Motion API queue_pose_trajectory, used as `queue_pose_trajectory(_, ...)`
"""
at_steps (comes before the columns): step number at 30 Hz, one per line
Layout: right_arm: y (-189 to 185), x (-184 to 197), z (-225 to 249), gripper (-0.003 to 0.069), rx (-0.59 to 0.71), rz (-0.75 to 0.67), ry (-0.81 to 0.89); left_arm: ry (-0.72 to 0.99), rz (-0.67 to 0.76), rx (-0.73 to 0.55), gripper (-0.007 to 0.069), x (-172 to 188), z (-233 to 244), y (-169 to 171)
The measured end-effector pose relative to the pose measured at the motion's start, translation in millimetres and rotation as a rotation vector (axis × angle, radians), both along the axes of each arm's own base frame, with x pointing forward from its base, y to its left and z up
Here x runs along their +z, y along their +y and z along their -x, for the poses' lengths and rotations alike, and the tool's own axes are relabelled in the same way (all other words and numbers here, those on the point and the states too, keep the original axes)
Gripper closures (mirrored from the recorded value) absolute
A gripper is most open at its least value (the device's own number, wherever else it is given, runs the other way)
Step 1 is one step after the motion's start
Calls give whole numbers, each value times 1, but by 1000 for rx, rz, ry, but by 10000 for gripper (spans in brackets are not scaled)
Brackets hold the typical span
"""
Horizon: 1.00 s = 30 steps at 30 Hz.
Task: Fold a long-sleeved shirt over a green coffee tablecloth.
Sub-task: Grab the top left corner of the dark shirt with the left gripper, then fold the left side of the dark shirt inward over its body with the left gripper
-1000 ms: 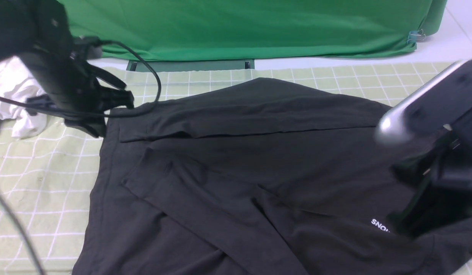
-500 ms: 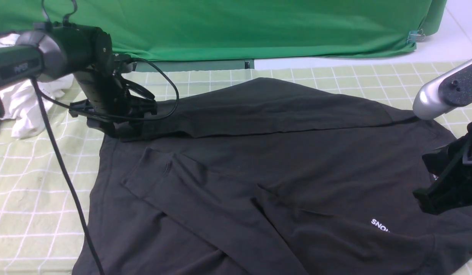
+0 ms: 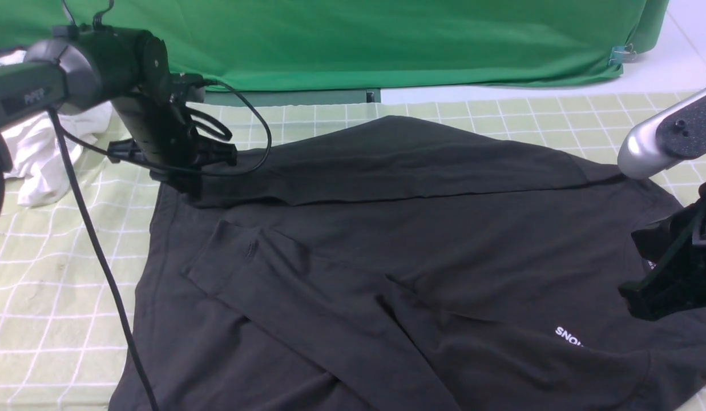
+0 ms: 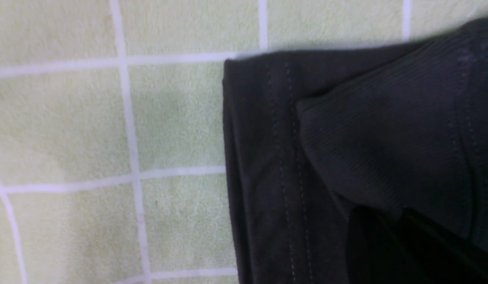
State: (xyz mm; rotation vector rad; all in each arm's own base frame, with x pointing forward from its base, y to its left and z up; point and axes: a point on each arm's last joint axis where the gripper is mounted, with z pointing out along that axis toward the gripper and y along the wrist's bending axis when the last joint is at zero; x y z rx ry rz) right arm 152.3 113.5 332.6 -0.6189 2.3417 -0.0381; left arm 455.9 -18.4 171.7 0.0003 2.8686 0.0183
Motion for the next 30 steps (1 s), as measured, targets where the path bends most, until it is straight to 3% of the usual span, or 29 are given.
queue_pose_trajectory(11,-3,2,-3,666,-3,42,-47,-13,45,-17,603,68,19,-3)
queue_pose_trajectory(17,-24,5,-18,666,-112,87,-93,30,77,-27,603,99,54,-8)
queue_pose_trajectory(22,-45,4,-27,666,-194,109,-64,120,90,-12,603,94,100,-13)
queue_pose_trajectory(30,-45,1,-26,666,-177,69,-14,218,97,25,603,68,179,-22)
